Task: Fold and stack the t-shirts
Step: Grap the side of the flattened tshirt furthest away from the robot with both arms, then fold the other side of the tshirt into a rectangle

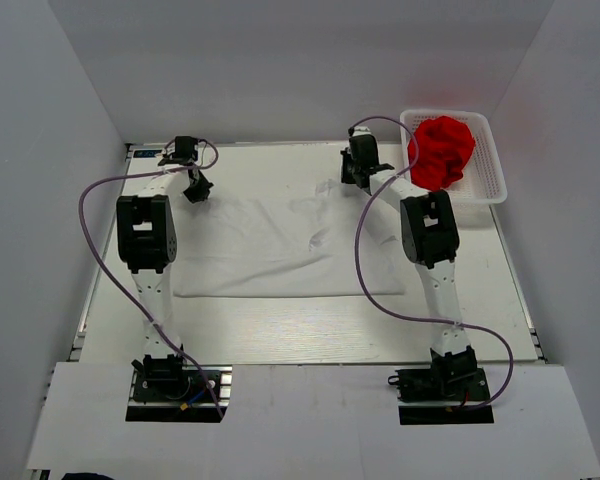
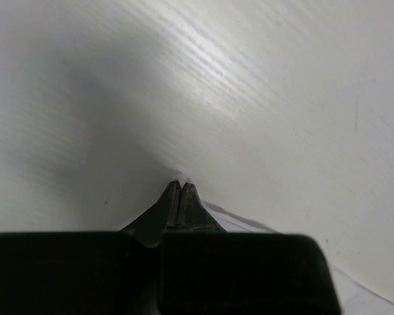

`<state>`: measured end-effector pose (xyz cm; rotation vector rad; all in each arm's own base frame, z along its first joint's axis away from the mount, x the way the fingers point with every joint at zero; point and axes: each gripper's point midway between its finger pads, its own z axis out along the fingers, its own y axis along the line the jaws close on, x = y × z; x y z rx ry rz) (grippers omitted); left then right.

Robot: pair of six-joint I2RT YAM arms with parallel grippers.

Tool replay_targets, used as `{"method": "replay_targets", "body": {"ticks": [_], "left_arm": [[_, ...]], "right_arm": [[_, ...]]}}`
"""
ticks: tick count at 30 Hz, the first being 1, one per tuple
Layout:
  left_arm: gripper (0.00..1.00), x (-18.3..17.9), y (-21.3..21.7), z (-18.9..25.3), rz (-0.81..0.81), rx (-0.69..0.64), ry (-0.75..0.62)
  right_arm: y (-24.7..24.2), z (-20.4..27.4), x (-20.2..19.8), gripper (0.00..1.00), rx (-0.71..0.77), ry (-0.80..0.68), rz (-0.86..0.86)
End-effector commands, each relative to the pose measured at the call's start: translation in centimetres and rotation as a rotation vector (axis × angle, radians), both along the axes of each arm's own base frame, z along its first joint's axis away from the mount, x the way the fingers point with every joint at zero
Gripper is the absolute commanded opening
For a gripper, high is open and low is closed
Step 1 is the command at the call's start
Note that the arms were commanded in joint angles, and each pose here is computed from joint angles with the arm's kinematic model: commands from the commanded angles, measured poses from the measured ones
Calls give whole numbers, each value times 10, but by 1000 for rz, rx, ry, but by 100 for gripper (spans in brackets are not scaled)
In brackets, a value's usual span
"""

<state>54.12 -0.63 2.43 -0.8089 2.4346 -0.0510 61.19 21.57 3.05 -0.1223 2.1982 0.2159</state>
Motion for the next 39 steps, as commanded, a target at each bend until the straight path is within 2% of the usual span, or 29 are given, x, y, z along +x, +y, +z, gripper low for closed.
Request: {"method": "replay_targets", "body": {"ticks": [1, 2, 3, 4, 5, 6, 7, 8, 9, 10, 12, 13, 14, 15, 19, 23, 27, 32, 39], "left_arm": [[0, -11, -5, 30, -26, -16, -44], [0, -10, -3, 39, -21, -7, -68], [0, -16, -7, 50, -26, 2, -87], [0, -18, -5, 56, -21, 9, -102], [0, -20, -5, 61, -28, 14, -117], [0, -31, -10, 56, -39, 14, -94], [0, -32, -10, 75, -38, 13, -147], [0, -36, -12, 79, -34, -1, -161], [0, -48, -11, 72, -34, -1, -144], [0, -53, -11, 76, -34, -1, -155], [0, -68, -11, 86, -34, -2, -183], [0, -74, -11, 88, -24, -9, -184], [0, -84, -10, 82, -24, -9, -172], [0, -90, -8, 96, -3, -7, -203], [0, -116, 0, 98, 51, 5, -219], [0, -138, 16, 88, 124, 70, -197], [0, -143, 25, 90, 158, 102, -203], [0, -149, 35, 89, 182, 155, -185], [0, -135, 37, 104, 153, 187, -227]], "right_arm": [[6, 73, 1, 0, 32, -154, 41], [1, 57, -9, 0, 20, -120, 39], [2, 88, -10, 0, 41, -176, 43], [2, 90, -15, 0, 43, -178, 48], [-3, 61, -34, 0, 28, -113, 55], [-1, 97, -36, 0, 54, -187, 57], [-3, 100, -42, 0, 66, -187, 50], [-8, 72, -62, 0, 51, -133, 53], [-9, 104, -68, 0, 77, -190, 57], [-14, 79, -88, 0, 65, -132, 57], [-16, 110, -104, 0, 87, -178, 54], [-16, 110, -111, 0, 101, -173, 53], [-23, 95, -134, 0, 95, -134, 51], [-20, 96, -143, 0, 104, -132, 57], [-30, 94, -197, 0, 115, -114, 66], [-37, 86, -230, 0, 91, -86, 67], [-48, 76, -266, 0, 82, -60, 62], [-66, 56, -296, 0, 62, -6, 15], [-67, 69, -294, 0, 57, -37, 15]]}}
